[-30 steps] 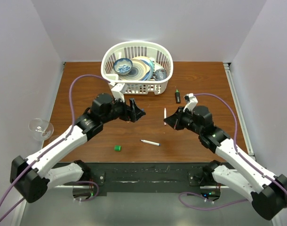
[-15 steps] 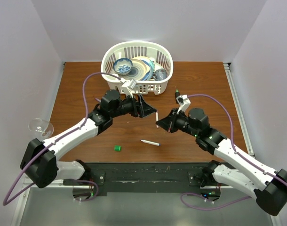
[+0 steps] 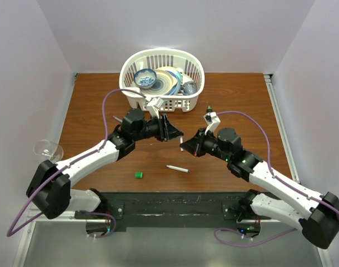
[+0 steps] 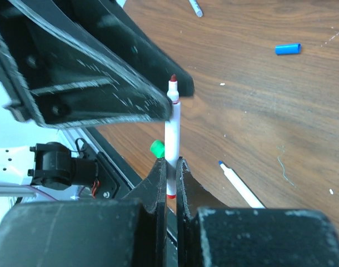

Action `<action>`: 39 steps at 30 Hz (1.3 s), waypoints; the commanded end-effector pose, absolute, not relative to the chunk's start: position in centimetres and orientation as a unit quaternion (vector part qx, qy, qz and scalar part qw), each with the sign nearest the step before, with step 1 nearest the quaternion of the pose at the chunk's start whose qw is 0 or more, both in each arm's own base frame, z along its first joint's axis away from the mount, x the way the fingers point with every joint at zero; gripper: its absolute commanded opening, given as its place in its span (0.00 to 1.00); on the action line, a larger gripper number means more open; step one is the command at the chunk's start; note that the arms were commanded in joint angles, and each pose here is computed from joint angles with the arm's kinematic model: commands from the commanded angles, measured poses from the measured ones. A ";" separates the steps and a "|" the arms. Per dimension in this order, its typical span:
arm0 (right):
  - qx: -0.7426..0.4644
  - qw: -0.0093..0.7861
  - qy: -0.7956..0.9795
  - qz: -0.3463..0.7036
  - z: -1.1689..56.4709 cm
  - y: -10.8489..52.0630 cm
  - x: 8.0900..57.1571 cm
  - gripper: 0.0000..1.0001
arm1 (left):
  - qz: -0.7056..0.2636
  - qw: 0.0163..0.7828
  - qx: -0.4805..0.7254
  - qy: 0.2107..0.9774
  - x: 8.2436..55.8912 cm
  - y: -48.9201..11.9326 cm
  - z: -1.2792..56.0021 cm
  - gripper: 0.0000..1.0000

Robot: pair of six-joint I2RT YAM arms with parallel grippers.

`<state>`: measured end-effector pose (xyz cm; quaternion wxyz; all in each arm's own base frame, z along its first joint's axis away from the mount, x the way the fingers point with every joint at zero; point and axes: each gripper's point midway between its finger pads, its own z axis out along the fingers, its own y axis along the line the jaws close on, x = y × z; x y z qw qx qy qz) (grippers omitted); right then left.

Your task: Insert the pens into the pen caps

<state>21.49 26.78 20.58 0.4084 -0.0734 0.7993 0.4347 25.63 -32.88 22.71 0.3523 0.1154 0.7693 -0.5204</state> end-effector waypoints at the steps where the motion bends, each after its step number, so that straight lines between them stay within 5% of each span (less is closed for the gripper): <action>1: -0.061 0.449 0.769 0.452 24.0 27.2 22.6 0.00 | -0.538 0.346 0.125 0.759 24.8 -33.2 22.8 0.36; 5: -0.063 0.444 0.771 0.453 23.6 27.5 22.6 0.00 | -0.541 0.342 0.128 0.758 24.6 -33.3 22.7 0.32; 11: -0.070 0.435 0.770 0.462 23.5 28.0 22.2 0.00 | -0.564 0.333 0.134 0.744 24.1 -33.8 23.4 0.00; 16: -0.078 0.415 0.776 0.468 22.6 28.0 21.2 0.31 | -0.577 0.334 0.144 0.731 23.6 -33.8 24.3 0.00; 19: -0.074 0.407 0.781 0.467 22.0 27.7 20.8 0.34 | -0.583 0.341 0.146 0.723 23.5 -33.8 25.1 0.00; 22: -0.074 0.403 0.781 0.471 21.6 27.7 20.5 0.33 | -0.588 0.343 0.148 0.717 23.3 -33.8 25.6 0.00; 27: -0.071 0.410 0.773 0.479 22.1 27.5 20.4 0.07 | -0.593 0.344 0.150 0.712 23.0 -33.7 25.8 0.00; 31: -0.075 0.406 0.766 0.493 22.3 27.9 20.2 0.00 | -0.592 0.354 0.155 0.708 22.9 -33.5 26.4 0.00; 33: -0.077 0.403 0.764 0.498 22.4 28.1 20.0 0.00 | -0.582 0.360 0.153 0.713 23.2 -33.3 26.5 0.09; 34: -0.075 0.404 0.763 0.499 22.5 28.1 20.0 0.00 | -0.570 0.368 0.143 0.720 23.8 -33.1 26.5 0.20; 35: -0.072 0.409 0.760 0.499 22.7 27.9 20.1 0.00 | -0.554 0.369 0.139 0.733 23.9 -32.7 26.0 0.45; 39: -0.062 0.422 0.763 0.486 22.9 27.1 20.2 0.00 | -0.483 0.408 0.085 0.770 25.9 -30.3 25.8 0.74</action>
